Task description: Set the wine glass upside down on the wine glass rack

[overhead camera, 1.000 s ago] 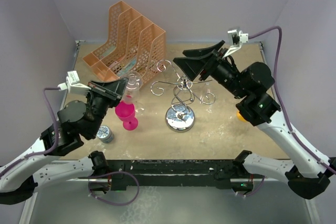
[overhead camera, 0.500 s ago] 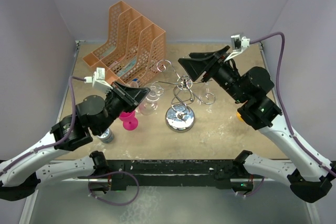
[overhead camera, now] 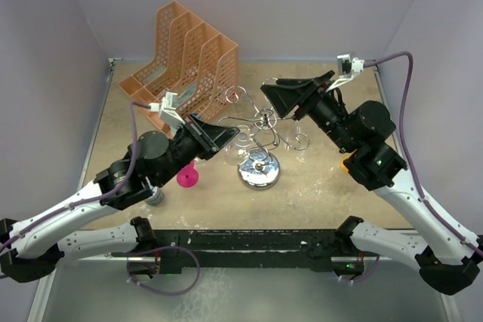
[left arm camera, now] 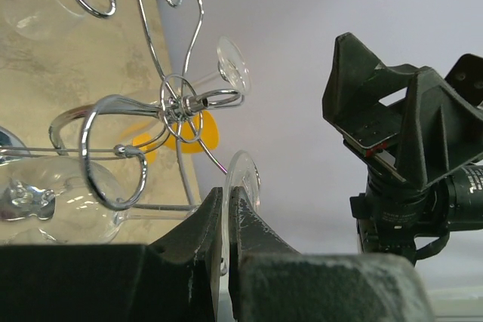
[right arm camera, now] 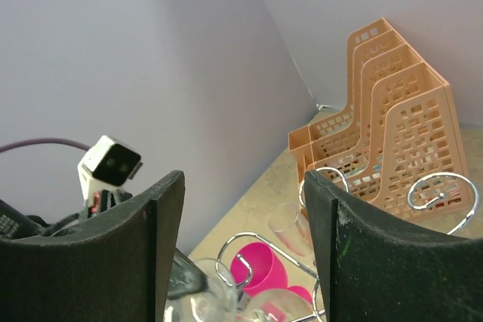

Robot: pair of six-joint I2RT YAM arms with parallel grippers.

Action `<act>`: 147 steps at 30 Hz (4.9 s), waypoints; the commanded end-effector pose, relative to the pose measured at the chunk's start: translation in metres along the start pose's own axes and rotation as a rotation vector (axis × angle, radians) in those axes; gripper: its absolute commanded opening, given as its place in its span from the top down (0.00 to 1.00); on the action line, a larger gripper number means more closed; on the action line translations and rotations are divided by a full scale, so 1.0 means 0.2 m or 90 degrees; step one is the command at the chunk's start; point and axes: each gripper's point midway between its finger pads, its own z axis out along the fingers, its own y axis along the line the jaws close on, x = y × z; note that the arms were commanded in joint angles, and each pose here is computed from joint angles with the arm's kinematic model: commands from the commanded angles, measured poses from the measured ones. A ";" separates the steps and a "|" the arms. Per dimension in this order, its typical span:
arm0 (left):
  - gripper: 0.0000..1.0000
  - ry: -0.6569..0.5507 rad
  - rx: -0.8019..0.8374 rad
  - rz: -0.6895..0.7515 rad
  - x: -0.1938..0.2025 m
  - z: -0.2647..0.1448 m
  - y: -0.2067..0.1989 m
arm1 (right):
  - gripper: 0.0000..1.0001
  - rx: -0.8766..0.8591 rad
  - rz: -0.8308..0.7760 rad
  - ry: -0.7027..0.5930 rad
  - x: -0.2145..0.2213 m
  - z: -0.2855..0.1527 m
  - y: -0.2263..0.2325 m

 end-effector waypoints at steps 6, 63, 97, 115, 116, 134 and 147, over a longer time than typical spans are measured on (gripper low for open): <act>1.00 -0.064 0.060 -0.015 -0.12 0.09 -0.21 | 0.34 -0.028 0.041 -0.134 -0.28 -0.16 0.09; 0.77 -0.073 -0.107 0.042 -0.15 0.00 0.08 | 0.36 -0.014 0.076 -0.096 -0.16 -0.12 0.05; 0.56 -0.211 -0.148 0.229 -0.55 -0.32 0.05 | 0.34 0.578 -0.038 -0.080 -0.14 -0.54 -0.70; 0.53 -0.338 -0.229 0.377 -0.70 -0.36 0.22 | 0.35 0.868 -0.031 0.012 -0.01 -0.85 -1.51; 0.53 -0.340 -0.232 0.381 -0.70 -0.36 0.23 | 0.37 0.882 -0.004 0.024 0.06 -0.87 -1.53; 0.51 -0.374 -0.241 0.358 -0.73 -0.43 0.29 | 0.61 1.006 0.041 0.035 0.37 -1.10 -1.71; 0.51 -0.362 -0.233 0.362 -0.71 -0.38 0.25 | 0.83 1.001 -0.009 0.074 0.42 -1.11 -1.79</act>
